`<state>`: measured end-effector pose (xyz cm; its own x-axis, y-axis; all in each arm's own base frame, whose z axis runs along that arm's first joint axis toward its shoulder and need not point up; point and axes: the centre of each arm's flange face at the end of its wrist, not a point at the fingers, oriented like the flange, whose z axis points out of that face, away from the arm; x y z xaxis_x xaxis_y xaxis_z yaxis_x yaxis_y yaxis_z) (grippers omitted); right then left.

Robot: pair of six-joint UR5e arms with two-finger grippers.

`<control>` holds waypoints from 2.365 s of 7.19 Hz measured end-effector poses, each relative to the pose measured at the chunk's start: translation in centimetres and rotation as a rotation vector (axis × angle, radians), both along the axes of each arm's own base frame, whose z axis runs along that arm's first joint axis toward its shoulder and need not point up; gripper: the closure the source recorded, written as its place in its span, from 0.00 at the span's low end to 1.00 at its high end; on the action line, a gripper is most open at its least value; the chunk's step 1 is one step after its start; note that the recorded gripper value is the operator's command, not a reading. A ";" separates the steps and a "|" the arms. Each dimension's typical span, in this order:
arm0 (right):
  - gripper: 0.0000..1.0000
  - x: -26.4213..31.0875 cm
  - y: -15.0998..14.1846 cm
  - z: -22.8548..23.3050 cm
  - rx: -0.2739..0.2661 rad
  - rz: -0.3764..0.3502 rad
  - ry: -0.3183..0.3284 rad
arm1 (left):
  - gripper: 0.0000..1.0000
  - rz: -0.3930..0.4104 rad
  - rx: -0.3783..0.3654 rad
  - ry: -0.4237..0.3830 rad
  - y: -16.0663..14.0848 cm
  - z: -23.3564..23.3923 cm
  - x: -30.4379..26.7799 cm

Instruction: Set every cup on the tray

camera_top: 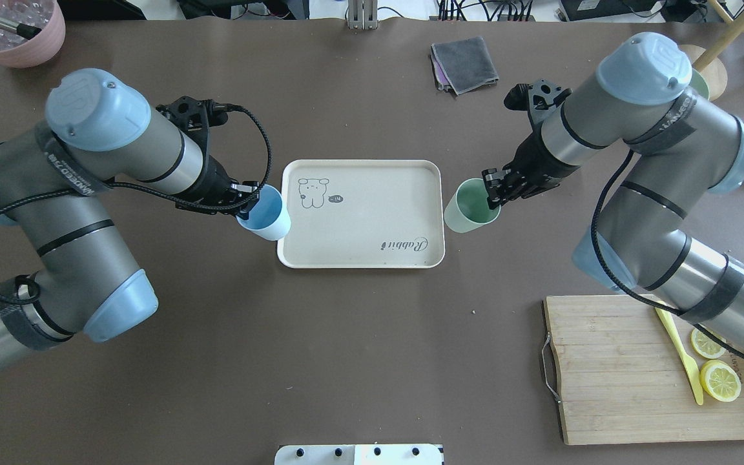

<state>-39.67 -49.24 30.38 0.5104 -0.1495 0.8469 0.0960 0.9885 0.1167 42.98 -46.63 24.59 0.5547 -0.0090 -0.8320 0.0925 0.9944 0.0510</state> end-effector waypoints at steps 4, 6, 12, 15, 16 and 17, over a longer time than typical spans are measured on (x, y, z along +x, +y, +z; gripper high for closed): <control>1.00 -5.9 1.6 -1.4 -0.010 0.015 0.028 | 1.00 -0.013 0.040 -0.043 0.2 -1.5 6.0; 0.28 -7.1 0.5 -2.1 -0.014 0.031 0.036 | 0.11 -0.015 0.052 -0.033 -0.6 -1.4 7.3; 0.02 4.4 -5.7 -2.3 -0.020 0.145 -0.007 | 0.03 -0.062 0.084 -0.004 -3.8 -0.2 -0.5; 0.03 13.2 -11.7 7.5 0.016 0.177 0.111 | 0.03 -0.043 0.180 -0.098 -8.3 5.0 -9.8; 0.04 13.5 -13.1 10.7 -0.004 0.179 0.156 | 0.03 -0.033 0.185 -0.128 -9.5 6.0 -12.0; 0.06 13.4 -14.0 12.9 -0.022 0.186 0.194 | 0.03 -0.026 0.188 -0.149 -10.4 6.7 -13.5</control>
<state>-26.24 -63.26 43.32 0.6802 -0.0208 0.7327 -0.0689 0.9933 0.0923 29.46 -57.01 31.29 0.6734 0.1223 -0.7291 0.0959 0.9634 0.2502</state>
